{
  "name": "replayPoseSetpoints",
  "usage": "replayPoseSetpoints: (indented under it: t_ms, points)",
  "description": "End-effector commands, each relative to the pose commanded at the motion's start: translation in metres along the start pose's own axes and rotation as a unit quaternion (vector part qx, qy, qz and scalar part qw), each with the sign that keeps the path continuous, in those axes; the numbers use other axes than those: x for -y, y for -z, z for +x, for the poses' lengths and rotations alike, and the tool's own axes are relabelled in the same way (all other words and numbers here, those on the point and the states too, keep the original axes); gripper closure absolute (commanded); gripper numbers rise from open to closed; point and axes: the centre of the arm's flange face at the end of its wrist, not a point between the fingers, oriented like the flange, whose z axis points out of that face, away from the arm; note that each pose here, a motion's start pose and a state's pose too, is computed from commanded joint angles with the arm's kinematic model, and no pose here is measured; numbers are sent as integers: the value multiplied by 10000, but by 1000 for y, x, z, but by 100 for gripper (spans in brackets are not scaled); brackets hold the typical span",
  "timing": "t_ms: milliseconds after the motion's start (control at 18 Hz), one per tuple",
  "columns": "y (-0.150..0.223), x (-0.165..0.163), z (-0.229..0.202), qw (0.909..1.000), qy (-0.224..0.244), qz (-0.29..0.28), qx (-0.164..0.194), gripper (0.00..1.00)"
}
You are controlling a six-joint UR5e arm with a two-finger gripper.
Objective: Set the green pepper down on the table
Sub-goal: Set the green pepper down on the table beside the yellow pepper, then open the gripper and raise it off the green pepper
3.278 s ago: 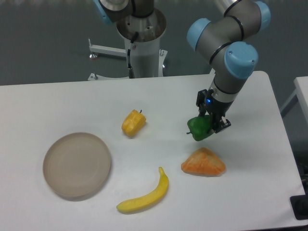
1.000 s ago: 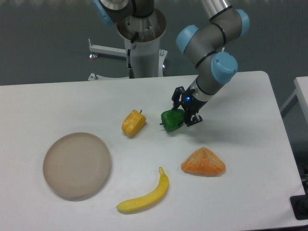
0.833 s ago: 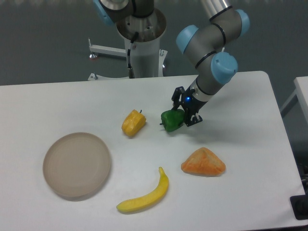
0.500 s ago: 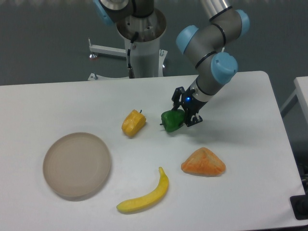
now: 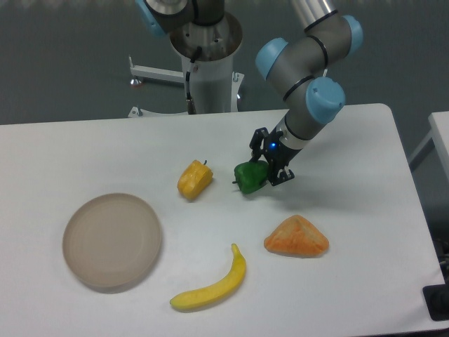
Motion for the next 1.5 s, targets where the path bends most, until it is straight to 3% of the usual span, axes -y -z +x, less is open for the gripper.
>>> replayPoseSetpoints:
  t_ms: [556, 722, 833, 1111, 1333, 1500]
  points:
    - [-3, 3, -2, 10000, -52, -35, 36, 49]
    - [-2, 3, -3, 10000, -54, -36, 43, 41]
    - [-2, 4, -2, 10000, -61, -30, 42, 29]
    - [-2, 3, -2, 10000, -44, -27, 37, 19]
    - [8, 4, -7, 9998, -84, -71, 136, 0]
    - [24, 4, -12, 9992, -135, -267, 274, 0]
